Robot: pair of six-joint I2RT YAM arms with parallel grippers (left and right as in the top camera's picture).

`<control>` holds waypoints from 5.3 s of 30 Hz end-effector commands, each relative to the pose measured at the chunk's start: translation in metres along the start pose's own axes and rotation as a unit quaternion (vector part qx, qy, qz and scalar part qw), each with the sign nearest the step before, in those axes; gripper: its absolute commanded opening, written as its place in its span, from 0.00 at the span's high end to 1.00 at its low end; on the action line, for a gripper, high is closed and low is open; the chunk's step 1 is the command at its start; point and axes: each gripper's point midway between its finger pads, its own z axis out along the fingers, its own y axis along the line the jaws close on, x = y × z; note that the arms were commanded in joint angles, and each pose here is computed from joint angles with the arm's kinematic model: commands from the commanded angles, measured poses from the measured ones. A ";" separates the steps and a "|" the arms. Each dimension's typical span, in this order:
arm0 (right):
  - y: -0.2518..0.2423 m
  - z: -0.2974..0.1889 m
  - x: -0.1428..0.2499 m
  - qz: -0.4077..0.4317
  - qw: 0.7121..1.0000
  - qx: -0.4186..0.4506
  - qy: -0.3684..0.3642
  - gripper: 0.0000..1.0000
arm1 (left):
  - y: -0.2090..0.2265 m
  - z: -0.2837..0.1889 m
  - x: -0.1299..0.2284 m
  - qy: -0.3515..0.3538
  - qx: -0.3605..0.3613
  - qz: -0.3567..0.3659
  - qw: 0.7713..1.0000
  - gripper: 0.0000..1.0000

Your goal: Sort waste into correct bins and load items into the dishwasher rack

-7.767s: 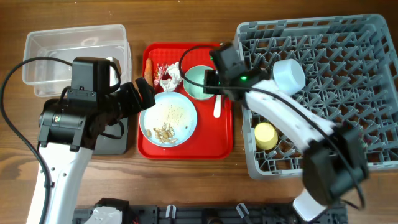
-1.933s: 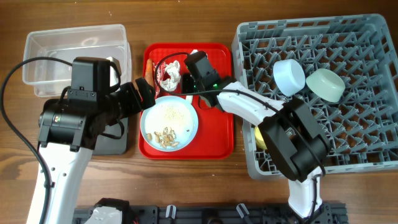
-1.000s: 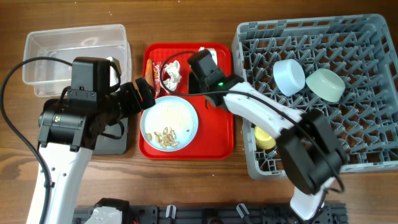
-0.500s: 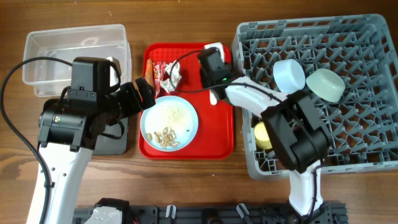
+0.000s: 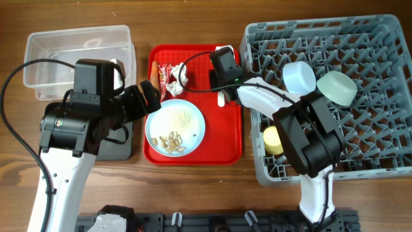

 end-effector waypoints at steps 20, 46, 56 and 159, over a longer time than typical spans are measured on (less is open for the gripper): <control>0.022 -0.060 0.097 0.160 0.950 -0.044 0.266 0.76 | 0.000 -0.001 -0.002 -0.004 -0.002 -0.003 1.000 0.00; 0.066 -0.047 0.101 0.113 0.967 -0.053 0.223 0.59 | 0.000 -0.001 -0.002 -0.004 -0.002 -0.003 1.000 0.00; 0.035 -0.057 0.110 0.152 0.954 0.023 0.256 0.85 | 0.000 -0.001 -0.002 -0.004 -0.002 -0.003 1.000 0.00; -0.122 -0.292 0.094 -0.105 0.879 -0.046 -0.463 0.00 | -0.040 -0.007 -0.031 -0.053 0.094 -0.012 0.994 0.00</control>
